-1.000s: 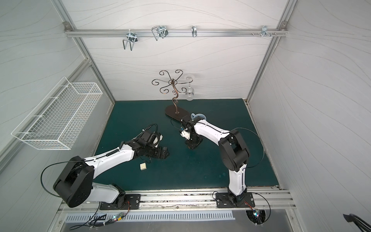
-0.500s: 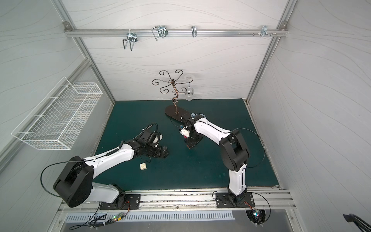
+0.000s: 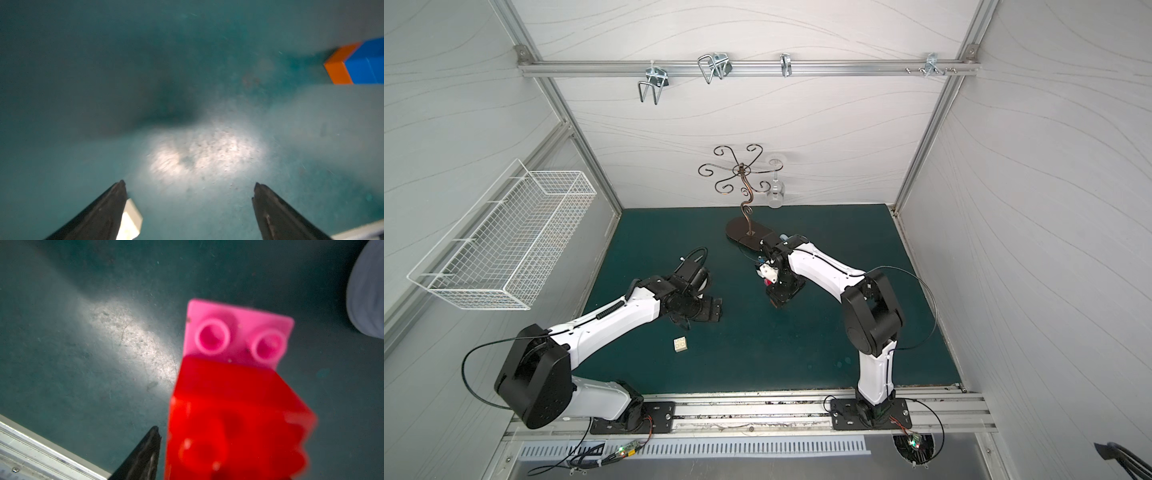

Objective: Assemble a spoon with lego
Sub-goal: Assemble the lego brick with the lego brick.

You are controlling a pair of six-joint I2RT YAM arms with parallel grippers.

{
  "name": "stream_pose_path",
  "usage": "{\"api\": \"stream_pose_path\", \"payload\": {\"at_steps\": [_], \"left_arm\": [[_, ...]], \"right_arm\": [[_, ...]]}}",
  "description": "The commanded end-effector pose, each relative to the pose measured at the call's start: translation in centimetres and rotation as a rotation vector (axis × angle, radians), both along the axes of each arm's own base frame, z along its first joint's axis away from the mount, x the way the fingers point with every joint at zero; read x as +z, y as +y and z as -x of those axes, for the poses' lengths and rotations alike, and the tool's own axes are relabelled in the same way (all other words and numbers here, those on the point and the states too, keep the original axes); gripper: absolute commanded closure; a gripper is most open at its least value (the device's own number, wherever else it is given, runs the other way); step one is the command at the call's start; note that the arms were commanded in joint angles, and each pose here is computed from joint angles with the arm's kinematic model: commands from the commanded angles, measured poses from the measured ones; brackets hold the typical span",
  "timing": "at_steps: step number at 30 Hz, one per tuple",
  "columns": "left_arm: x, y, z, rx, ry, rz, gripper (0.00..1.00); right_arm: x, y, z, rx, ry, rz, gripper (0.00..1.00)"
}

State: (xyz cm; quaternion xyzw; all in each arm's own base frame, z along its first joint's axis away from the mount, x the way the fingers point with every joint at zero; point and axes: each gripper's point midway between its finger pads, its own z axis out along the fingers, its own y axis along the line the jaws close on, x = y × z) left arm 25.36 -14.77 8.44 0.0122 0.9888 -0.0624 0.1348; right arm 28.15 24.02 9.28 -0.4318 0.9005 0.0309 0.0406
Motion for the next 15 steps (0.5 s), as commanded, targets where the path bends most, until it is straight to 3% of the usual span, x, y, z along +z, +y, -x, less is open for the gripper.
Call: {"api": "stream_pose_path", "payload": {"at_steps": [1, 10, 15], "left_arm": [[-0.3, 4.2, 3.1, 0.112, 0.115, -0.189, 0.00], [-4.0, 6.6, 6.6, 0.233, 0.258, -0.281, 0.01], [-5.7, 6.0, 6.9, 0.257, 0.308, -0.258, 0.08]], "right_arm": [[2.5, -0.5, -0.4, -0.040, -0.050, -0.046, 0.38], [6.1, 1.6, -0.7, -0.025, -0.078, -0.186, 0.37], [8.5, 2.3, -0.9, -0.020, -0.115, -0.241, 0.36]]}}
